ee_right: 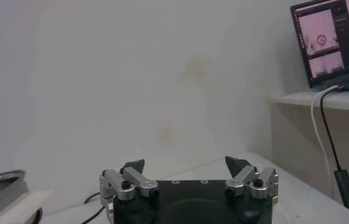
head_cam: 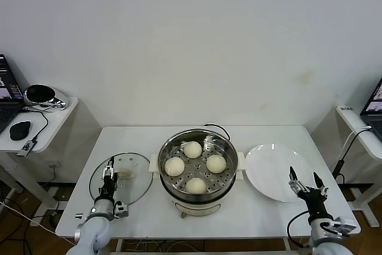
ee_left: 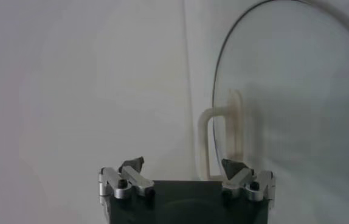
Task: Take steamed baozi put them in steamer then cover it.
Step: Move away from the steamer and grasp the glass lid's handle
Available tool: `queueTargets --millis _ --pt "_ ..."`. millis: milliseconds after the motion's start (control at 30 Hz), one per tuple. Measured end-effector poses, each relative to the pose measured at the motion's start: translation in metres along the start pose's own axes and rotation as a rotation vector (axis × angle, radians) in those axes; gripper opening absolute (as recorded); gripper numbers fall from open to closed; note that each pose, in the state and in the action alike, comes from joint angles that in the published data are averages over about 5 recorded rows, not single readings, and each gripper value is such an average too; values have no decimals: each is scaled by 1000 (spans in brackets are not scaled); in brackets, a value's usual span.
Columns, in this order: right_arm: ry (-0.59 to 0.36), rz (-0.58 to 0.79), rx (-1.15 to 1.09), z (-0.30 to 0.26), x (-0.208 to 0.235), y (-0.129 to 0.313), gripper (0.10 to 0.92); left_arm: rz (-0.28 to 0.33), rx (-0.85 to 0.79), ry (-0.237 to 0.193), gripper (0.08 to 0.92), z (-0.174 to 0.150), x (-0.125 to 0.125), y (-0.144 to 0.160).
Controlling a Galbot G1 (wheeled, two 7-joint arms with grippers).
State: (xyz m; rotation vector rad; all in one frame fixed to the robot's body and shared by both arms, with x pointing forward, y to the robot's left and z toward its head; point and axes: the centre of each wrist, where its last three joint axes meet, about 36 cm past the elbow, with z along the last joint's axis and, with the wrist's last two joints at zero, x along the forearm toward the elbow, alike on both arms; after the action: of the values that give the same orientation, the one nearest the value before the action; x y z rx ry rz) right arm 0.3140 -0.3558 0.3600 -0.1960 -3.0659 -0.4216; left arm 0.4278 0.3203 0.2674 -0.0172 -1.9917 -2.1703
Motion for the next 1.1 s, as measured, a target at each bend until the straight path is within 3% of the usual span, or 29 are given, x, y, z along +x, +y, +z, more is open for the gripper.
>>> queueTargets --millis 733,1100 --pt "9 12 -1 7 1 -1 823 -1 72 47 814 -9 -30 3" --pt "7 14 8 6 4 -1 823 -2 88 24 527 -9 -27 -10"
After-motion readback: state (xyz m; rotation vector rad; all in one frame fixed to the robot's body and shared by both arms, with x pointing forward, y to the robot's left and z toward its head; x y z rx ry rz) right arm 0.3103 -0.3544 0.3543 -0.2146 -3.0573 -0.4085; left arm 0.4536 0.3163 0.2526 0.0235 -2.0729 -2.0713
